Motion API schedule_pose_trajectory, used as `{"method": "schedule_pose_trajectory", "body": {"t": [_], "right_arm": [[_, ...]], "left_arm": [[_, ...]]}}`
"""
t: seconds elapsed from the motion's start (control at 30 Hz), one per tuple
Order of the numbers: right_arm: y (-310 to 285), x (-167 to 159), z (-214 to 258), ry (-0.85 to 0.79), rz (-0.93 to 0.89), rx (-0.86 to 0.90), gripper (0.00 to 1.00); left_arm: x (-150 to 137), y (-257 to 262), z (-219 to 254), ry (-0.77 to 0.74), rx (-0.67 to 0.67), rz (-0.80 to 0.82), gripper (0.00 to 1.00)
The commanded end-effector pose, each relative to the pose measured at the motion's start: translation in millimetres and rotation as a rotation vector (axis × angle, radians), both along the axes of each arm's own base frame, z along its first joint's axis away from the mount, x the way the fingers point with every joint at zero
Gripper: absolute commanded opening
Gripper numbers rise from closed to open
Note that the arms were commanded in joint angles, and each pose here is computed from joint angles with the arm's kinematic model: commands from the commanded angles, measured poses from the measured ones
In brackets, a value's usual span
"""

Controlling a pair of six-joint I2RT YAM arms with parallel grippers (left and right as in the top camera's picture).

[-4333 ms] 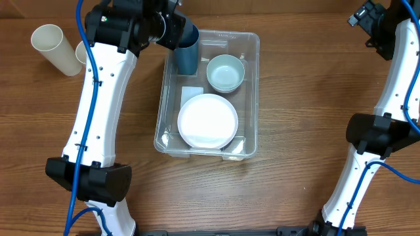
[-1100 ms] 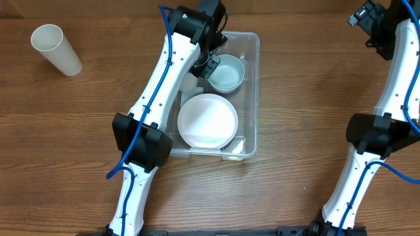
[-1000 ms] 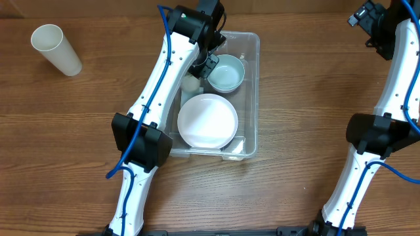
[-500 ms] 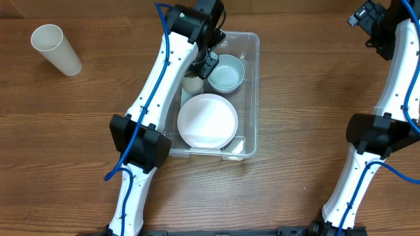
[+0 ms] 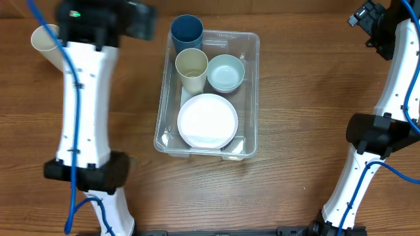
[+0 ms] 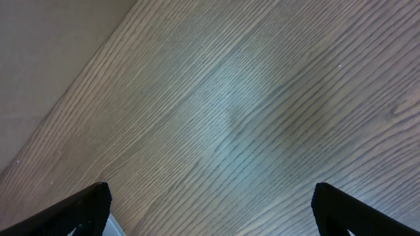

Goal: Pack container
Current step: 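Grip the last beige cup and lift it over the bin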

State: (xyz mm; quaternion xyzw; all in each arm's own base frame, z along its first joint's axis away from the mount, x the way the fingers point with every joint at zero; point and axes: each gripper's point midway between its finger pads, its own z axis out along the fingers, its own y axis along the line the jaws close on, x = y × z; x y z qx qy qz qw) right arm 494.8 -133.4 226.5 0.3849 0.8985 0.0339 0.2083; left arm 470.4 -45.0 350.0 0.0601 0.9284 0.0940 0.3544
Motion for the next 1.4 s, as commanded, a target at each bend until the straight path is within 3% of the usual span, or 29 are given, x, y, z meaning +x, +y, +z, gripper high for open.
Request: {"method": "schedule_pose_trajectory", "body": {"t": [0.0,0.17,0.33,0.4,0.57,0.6,0.67,0.87,0.9,0.93,0.97,1.0,1.07,1.2,1.3,1.37], "right_arm": [[0,-2,25,-0.060,-0.009,-0.018,1.00],[0,-2,25,-0.060,-0.009,-0.019,1.00],[0,-2,25,-0.060,-0.009,-0.018,1.00],[0,-2,25,-0.060,-0.009,-0.018,1.00],[0,-2,25,-0.060,-0.009,-0.019,1.00],[0,-2,25,-0.060,-0.009,-0.018,1.00],[0,-2,25,-0.060,-0.009,-0.019,1.00],[0,-2,25,-0.060,-0.009,-0.018,1.00],[0,-2,25,-0.060,-0.009,-0.019,1.00],[0,-2,25,-0.060,-0.009,-0.018,1.00],[0,-2,25,-0.060,-0.009,-0.019,1.00],[0,-2,25,-0.060,-0.009,-0.018,1.00],[0,-2,25,-0.060,-0.009,-0.018,1.00],[0,-2,25,-0.060,-0.009,-0.018,1.00],[0,-2,25,-0.060,-0.009,-0.019,1.00],[0,-2,25,-0.060,-0.009,-0.018,1.00]], "left_arm": [[28,79,-14,-0.029,-0.083,0.207,0.97],[70,151,-56,-0.047,-0.084,0.335,1.00],[94,200,-142,0.063,-0.110,0.408,1.00],[98,204,-168,0.103,-0.172,0.390,1.00],[89,212,-191,0.172,-0.173,0.413,0.99],[88,214,-194,0.182,-0.175,0.418,0.96],[84,214,-201,0.206,-0.176,0.421,0.74],[72,218,-236,0.290,-0.182,0.439,0.72],[70,220,-244,0.305,-0.184,0.443,0.67],[68,221,-251,0.317,-0.186,0.448,0.46],[67,223,-254,0.321,-0.187,0.451,0.16],[67,222,-254,0.319,-0.196,0.452,0.04],[72,214,-250,0.305,-0.239,0.424,0.04],[90,156,-204,0.230,-0.492,0.216,0.04],[94,97,-131,0.123,-0.661,-0.007,0.04],[87,64,-81,0.051,-0.690,-0.123,0.04]]}}
